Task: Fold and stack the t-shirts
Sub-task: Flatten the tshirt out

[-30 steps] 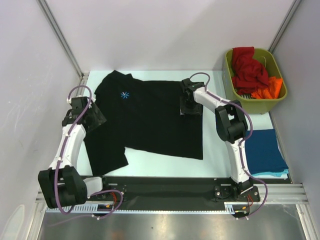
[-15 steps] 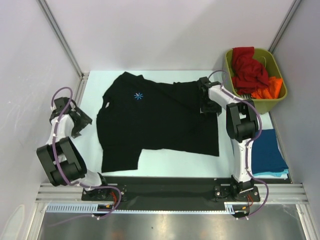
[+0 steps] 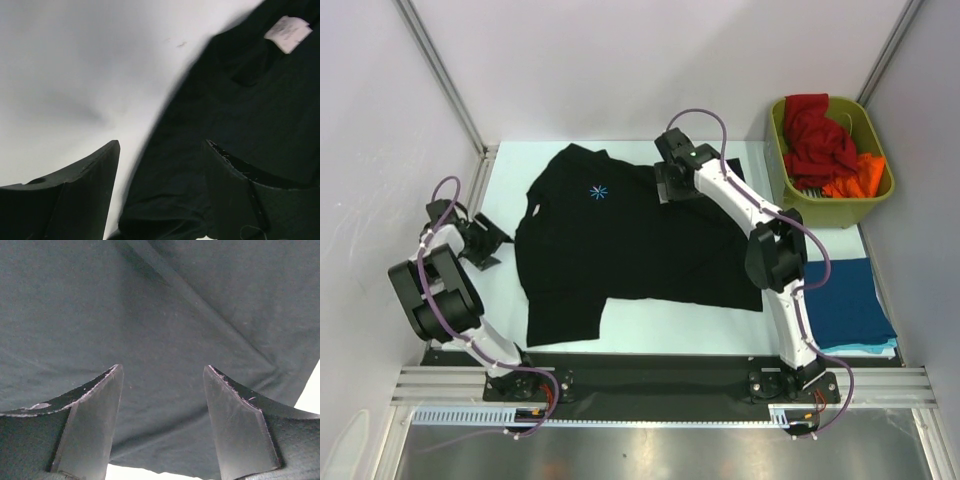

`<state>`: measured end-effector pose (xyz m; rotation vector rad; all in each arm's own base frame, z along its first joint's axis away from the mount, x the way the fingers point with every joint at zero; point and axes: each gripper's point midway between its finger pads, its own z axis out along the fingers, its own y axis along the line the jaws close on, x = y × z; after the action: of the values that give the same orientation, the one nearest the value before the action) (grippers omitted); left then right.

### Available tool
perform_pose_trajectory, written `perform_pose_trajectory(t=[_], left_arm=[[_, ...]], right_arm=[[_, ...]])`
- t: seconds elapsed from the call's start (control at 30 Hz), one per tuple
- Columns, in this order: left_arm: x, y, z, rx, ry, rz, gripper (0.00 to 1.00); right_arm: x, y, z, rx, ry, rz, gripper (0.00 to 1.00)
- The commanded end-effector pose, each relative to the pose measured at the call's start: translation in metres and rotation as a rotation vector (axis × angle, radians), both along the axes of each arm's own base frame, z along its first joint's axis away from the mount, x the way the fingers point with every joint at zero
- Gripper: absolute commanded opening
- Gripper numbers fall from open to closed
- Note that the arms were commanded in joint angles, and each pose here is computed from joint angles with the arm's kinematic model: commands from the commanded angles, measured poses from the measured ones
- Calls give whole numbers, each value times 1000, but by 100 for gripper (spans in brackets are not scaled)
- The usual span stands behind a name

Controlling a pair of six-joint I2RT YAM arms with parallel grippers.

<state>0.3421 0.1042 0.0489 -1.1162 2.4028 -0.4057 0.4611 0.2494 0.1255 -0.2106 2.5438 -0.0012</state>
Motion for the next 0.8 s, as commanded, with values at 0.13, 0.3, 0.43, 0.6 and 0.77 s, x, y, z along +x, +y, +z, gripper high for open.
perform_pose_trajectory(t=[0.13, 0.3, 0.43, 0.6, 0.77], left_arm=[[52, -23, 18, 185, -20, -168, 72], [61, 2, 6, 294, 84, -105, 61], [78, 15, 1, 322, 132, -127, 62], [79, 0, -23, 236, 186, -166, 62], [79, -19, -39, 162, 174, -195, 65]], right_arm=[[2, -33, -44, 1, 148, -33, 70], [5, -59, -35, 62, 153, -101, 70], [13, -72, -20, 134, 143, -144, 70], [19, -81, -7, 181, 115, -178, 71], [25, -90, 3, 211, 95, -196, 70]])
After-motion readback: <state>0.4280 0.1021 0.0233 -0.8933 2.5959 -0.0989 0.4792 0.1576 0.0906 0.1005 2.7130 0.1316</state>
